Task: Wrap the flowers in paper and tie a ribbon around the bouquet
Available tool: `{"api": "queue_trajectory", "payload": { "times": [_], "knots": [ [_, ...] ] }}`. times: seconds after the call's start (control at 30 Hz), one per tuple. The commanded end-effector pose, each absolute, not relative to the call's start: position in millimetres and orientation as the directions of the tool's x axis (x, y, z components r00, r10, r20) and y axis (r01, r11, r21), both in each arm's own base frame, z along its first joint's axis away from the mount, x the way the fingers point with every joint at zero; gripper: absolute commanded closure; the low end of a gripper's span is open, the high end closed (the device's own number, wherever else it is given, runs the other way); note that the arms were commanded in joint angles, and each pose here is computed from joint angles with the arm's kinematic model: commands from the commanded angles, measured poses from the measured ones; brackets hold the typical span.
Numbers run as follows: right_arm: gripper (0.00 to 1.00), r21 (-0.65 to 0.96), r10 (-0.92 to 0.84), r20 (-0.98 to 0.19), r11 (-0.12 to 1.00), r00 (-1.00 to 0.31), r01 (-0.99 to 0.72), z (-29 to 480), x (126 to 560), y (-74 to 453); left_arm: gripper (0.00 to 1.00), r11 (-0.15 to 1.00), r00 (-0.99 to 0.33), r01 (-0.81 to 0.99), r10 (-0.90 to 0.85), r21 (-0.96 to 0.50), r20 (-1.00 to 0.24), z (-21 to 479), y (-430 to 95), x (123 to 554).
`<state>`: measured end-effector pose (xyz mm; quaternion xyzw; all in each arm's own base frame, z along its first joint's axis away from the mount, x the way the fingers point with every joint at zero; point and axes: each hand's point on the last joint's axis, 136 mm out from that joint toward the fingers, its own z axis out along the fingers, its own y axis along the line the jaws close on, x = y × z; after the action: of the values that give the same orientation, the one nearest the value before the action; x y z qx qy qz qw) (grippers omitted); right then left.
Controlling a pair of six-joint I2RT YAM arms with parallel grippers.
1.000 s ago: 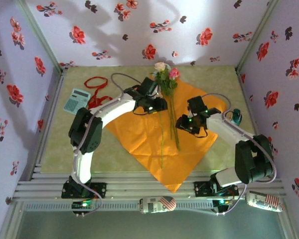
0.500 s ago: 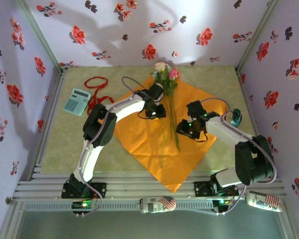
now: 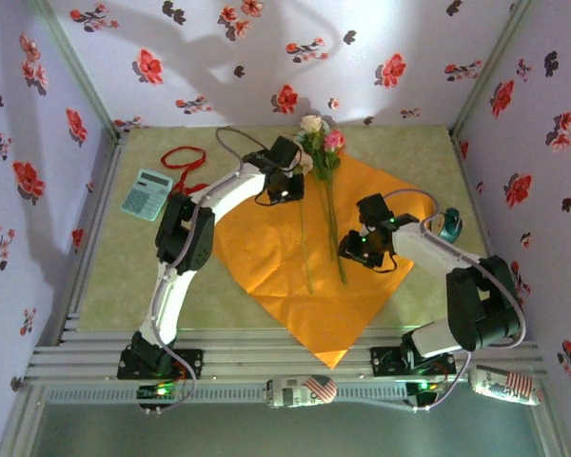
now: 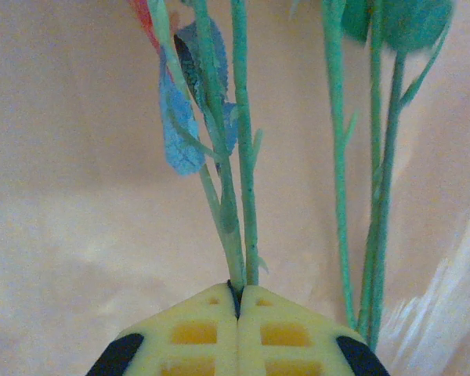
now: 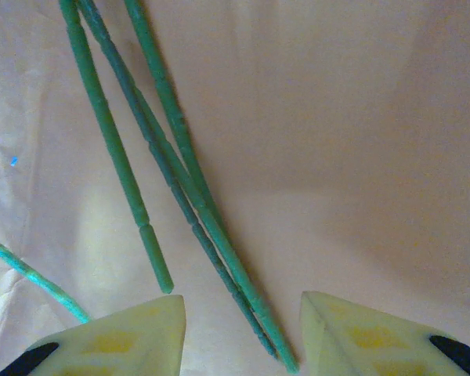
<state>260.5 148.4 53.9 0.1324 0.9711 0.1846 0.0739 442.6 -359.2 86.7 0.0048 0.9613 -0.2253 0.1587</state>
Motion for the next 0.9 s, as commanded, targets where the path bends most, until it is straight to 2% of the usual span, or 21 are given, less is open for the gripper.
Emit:
{"api": "queue_trajectory", "payload": {
  "times": [0.0,0.4,0.43,0.47,0.5,0.63,0.7,0.87],
  "knots": [
    [0.56,0.367,0.306,-0.098,0.896,-0.947,0.252,52.9,268.8,145.9,1.0,0.911,-0.943,0.111,-0.029,-0.397,-0.332,84.5,-358.6,453.7],
    [0.56,0.384,0.322,-0.061,0.881,-0.945,0.275,41.2,278.3,151.6,1.0,0.899,-0.945,0.143,0.0,-0.413,-0.327,64.5,-374.6,466.3],
    [0.56,0.384,0.323,-0.056,0.881,-0.945,0.279,40.4,277.2,151.6,0.91,0.898,-0.946,0.142,-0.001,-0.417,-0.325,63.4,-375.9,466.7],
    [0.56,0.383,0.326,-0.054,0.88,-0.944,0.282,40.4,276.2,151.2,0.77,0.897,-0.946,0.139,-0.005,-0.42,-0.324,65.1,-376.9,467.3],
    [0.56,0.38,0.326,-0.051,0.88,-0.944,0.284,40.2,274.1,150.3,0.69,0.897,-0.946,0.141,-0.003,-0.419,-0.325,70.3,-377.7,466.4],
    [0.56,0.321,0.342,-0.058,0.896,-0.938,0.307,40.1,264.1,134.5,0.45,0.93,-0.929,0.118,-0.02,-0.348,-0.369,111.6,-361.4,451.6],
    [0.56,0.324,0.374,-0.065,0.885,-0.925,0.335,38.6,265.0,124.9,0.45,0.939,-0.935,0.036,-0.089,-0.341,-0.344,121.9,-341.9,434.1],
    [0.57,0.34,0.409,-0.06,0.866,-0.911,0.366,36.2,283.4,114.2,0.6,0.895,-0.966,-0.135,-0.214,-0.426,-0.143,81.8,-326.8,382.5]
  ]
}}
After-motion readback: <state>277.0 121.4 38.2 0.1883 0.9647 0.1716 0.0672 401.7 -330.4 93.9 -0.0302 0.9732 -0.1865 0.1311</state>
